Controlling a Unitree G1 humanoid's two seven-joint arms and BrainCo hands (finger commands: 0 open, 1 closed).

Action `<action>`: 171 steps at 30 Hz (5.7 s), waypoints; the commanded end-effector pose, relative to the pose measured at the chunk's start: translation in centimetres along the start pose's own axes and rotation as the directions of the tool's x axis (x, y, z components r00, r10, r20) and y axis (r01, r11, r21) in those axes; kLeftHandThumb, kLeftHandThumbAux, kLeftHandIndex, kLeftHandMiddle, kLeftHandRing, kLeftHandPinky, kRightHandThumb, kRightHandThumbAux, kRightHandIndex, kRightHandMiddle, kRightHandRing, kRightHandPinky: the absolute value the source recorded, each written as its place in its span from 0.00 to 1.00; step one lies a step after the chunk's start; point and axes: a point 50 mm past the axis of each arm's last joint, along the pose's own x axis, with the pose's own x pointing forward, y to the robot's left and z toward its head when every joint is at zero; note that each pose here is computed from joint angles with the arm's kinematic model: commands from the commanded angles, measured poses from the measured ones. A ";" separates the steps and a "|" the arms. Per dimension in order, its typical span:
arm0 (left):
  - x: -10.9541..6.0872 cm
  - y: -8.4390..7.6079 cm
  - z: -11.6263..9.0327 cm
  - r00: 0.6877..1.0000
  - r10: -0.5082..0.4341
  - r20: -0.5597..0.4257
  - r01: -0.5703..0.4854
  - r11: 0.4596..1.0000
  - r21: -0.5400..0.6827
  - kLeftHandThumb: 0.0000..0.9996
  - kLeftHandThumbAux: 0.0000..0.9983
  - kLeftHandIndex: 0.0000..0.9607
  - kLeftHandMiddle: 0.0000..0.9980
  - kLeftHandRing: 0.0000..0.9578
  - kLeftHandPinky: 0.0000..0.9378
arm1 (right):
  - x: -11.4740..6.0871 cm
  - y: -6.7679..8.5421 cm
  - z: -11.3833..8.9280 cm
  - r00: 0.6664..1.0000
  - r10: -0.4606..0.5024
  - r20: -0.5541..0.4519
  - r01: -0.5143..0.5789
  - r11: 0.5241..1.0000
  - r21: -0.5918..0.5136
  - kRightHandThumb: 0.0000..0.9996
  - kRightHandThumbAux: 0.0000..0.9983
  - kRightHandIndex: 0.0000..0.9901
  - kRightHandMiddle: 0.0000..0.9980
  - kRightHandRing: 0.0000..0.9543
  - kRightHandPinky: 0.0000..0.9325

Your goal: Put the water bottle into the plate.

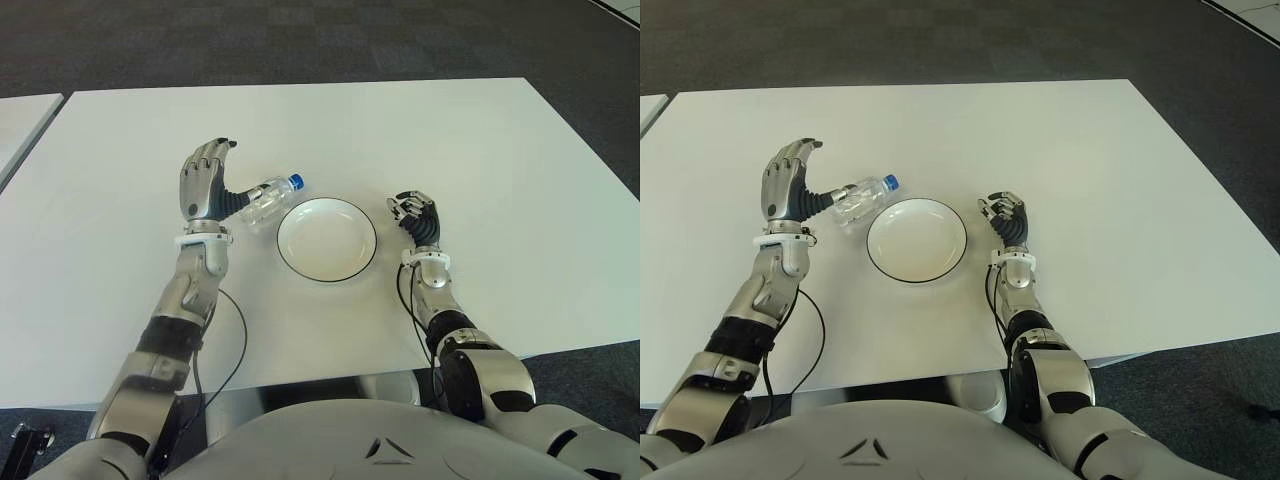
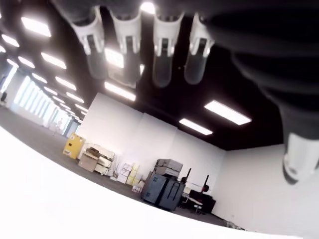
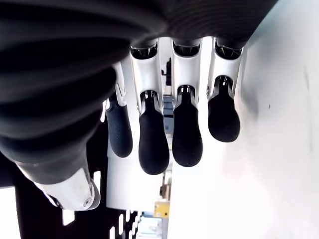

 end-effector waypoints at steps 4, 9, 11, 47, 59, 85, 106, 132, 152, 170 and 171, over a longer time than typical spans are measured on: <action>0.5 -1.2 -0.1 0.997 -0.065 0.034 0.061 0.993 0.105 0.59 0.37 0.00 0.00 0.00 0.00 | -0.7 0.0 -1.1 0.998 -0.013 -0.060 0.014 1.000 0.009 0.71 0.73 0.44 0.70 0.73 0.74; 0.9 -2.2 -0.3 0.992 -0.120 0.037 0.115 0.987 0.113 0.57 0.30 0.00 0.00 0.00 0.00 | -0.7 0.0 -1.1 0.998 -0.016 -0.060 0.016 1.000 0.010 0.71 0.73 0.44 0.70 0.73 0.75; 1.0 -2.4 -0.5 0.989 -0.140 0.038 0.135 0.985 0.109 0.57 0.28 0.00 0.00 0.00 0.00 | -0.7 0.0 -1.1 0.998 -0.017 -0.060 0.017 1.000 0.009 0.71 0.73 0.44 0.70 0.73 0.75; 0.1 -6.6 -4.4 0.818 -0.558 -0.138 0.573 0.809 0.130 0.63 0.31 0.00 0.00 0.00 0.04 | -0.8 0.0 -1.1 0.998 -0.038 -0.055 0.040 0.999 0.022 0.71 0.73 0.44 0.69 0.72 0.75; -0.3 -6.7 -5.2 0.767 -0.610 -0.197 0.639 0.753 0.156 0.68 0.37 0.00 0.00 0.00 0.08 | -0.8 -0.1 -1.1 0.998 -0.033 -0.050 0.034 0.999 0.023 0.71 0.73 0.44 0.69 0.72 0.74; -0.3 -6.2 -6.5 0.766 -0.574 -0.289 0.643 0.682 0.349 0.78 0.62 0.34 0.37 0.39 0.42 | -0.7 0.0 -0.9 0.998 -0.037 -0.045 0.038 0.999 0.028 0.71 0.73 0.44 0.69 0.72 0.74; 0.6 -6.0 -5.1 0.845 -0.483 -0.230 0.535 0.783 0.319 0.85 0.67 0.41 0.55 0.86 0.91 | -0.7 0.1 -1.0 0.998 -0.037 -0.051 0.038 0.999 0.023 0.71 0.73 0.44 0.70 0.73 0.75; 0.4 -5.8 -5.3 0.861 -0.432 -0.268 0.477 0.869 0.130 0.85 0.67 0.42 0.55 0.90 0.93 | -0.7 0.1 -1.0 0.998 -0.032 -0.047 0.033 0.999 0.023 0.71 0.73 0.44 0.70 0.73 0.75; 2.8 -3.2 -4.7 0.930 -0.269 -0.251 0.228 0.957 -0.179 0.85 0.67 0.42 0.55 0.91 0.92 | -0.7 0.1 -0.9 0.999 -0.027 -0.045 0.028 0.999 0.018 0.71 0.73 0.44 0.70 0.73 0.75; 4.5 0.7 -1.6 0.991 -0.089 -0.101 0.062 0.967 -0.247 0.85 0.67 0.41 0.54 0.91 0.91 | -0.6 0.2 -0.9 0.998 -0.032 -0.052 0.033 0.999 0.023 0.71 0.73 0.44 0.69 0.72 0.74; 4.4 0.8 -1.3 0.992 -0.084 -0.094 0.058 0.967 -0.250 0.85 0.67 0.41 0.54 0.91 0.91 | -0.6 0.2 -0.9 0.998 -0.033 -0.052 0.034 0.999 0.023 0.71 0.73 0.44 0.69 0.72 0.75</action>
